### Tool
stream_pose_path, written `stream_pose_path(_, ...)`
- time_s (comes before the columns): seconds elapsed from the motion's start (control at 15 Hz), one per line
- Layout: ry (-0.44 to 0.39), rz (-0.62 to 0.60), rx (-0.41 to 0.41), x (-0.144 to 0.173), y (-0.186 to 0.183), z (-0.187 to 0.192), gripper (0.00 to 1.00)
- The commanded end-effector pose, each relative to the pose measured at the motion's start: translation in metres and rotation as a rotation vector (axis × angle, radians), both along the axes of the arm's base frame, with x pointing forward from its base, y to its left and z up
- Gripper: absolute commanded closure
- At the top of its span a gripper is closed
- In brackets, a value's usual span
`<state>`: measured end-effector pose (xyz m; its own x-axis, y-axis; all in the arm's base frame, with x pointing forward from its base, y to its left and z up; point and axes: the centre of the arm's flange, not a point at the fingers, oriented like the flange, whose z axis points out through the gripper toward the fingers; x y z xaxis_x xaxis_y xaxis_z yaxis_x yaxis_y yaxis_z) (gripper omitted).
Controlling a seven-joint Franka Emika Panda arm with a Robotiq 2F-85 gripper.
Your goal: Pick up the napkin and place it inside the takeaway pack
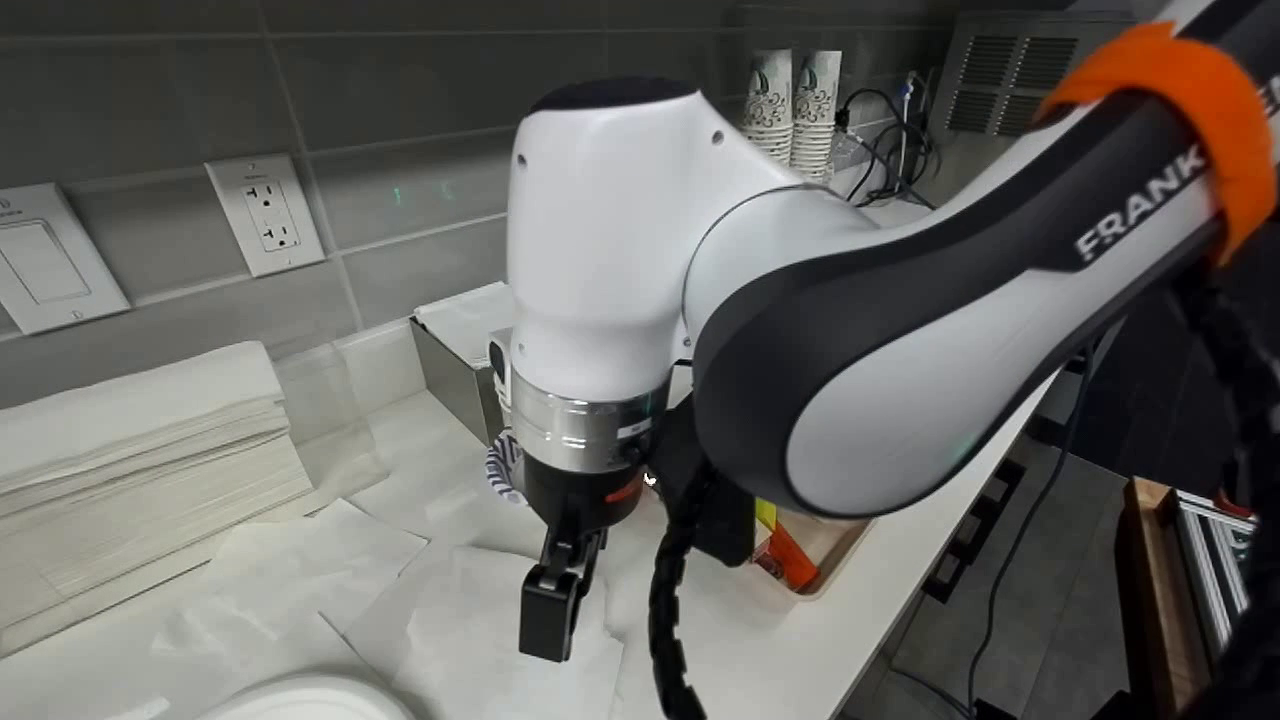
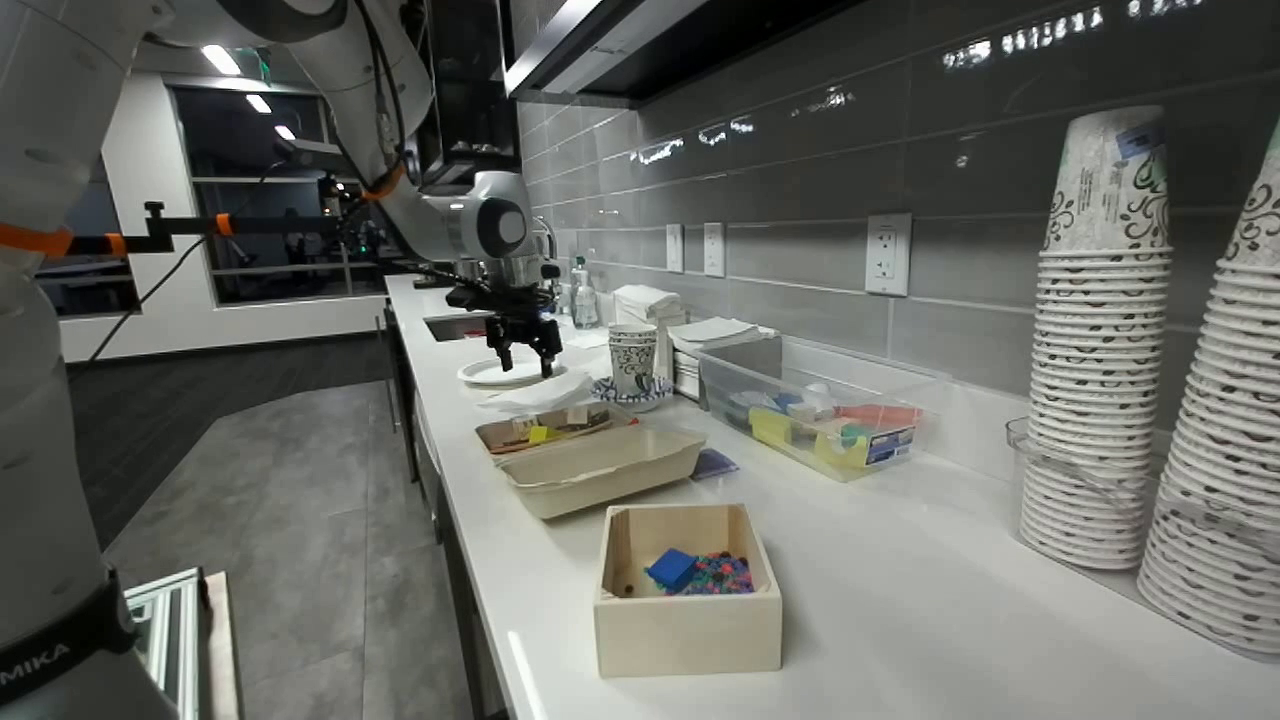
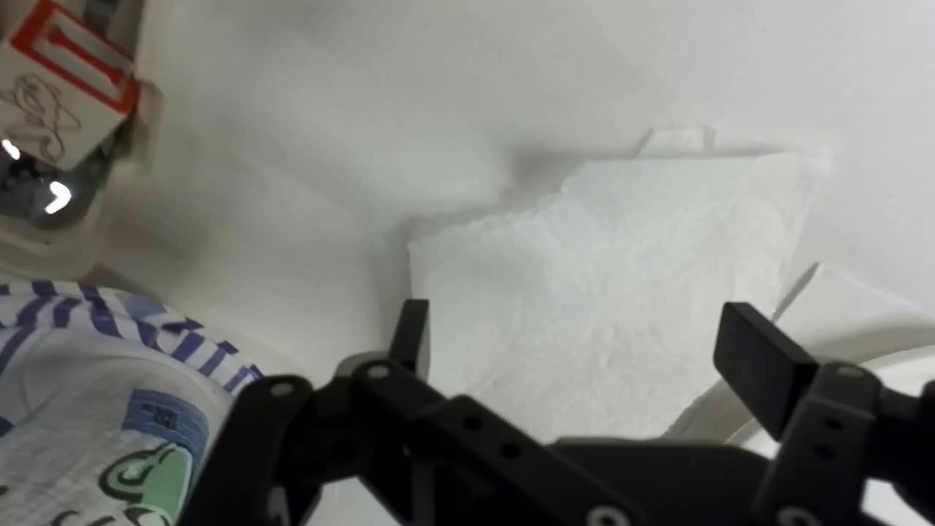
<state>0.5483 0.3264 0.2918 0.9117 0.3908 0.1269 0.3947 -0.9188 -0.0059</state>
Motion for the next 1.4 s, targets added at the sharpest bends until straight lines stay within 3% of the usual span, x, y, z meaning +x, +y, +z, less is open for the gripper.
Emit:
stream_pose_path(0.0,-0.059,0.048,-0.013,0.03,0.026,-0.029,0.0)
stream_pose_path(0.13,-0.071,0.083,0.019,0.033,0.035,-0.04,0.0)
stream_pose_path(0.33,-0.103,0.134,0.004,0.036,0.043,-0.057,0.0)
stream_pose_path(0.4,-0.104,0.15,-0.007,0.036,0.043,-0.061,0.06)
stream_pose_path(0.47,-0.107,0.163,-0.027,0.037,0.04,-0.065,0.25)
stream_pose_path(0.8,-0.078,0.218,-0.068,0.032,0.035,-0.061,0.65)
stream_pose_path(1.07,0.008,0.175,-0.105,0.015,0.028,-0.041,0.95)
stream_pose_path(1.13,0.046,0.141,-0.119,0.007,0.022,-0.031,1.0)
stream_pose_path(1.33,0.129,0.041,-0.127,-0.012,0.001,0.0,1.0)
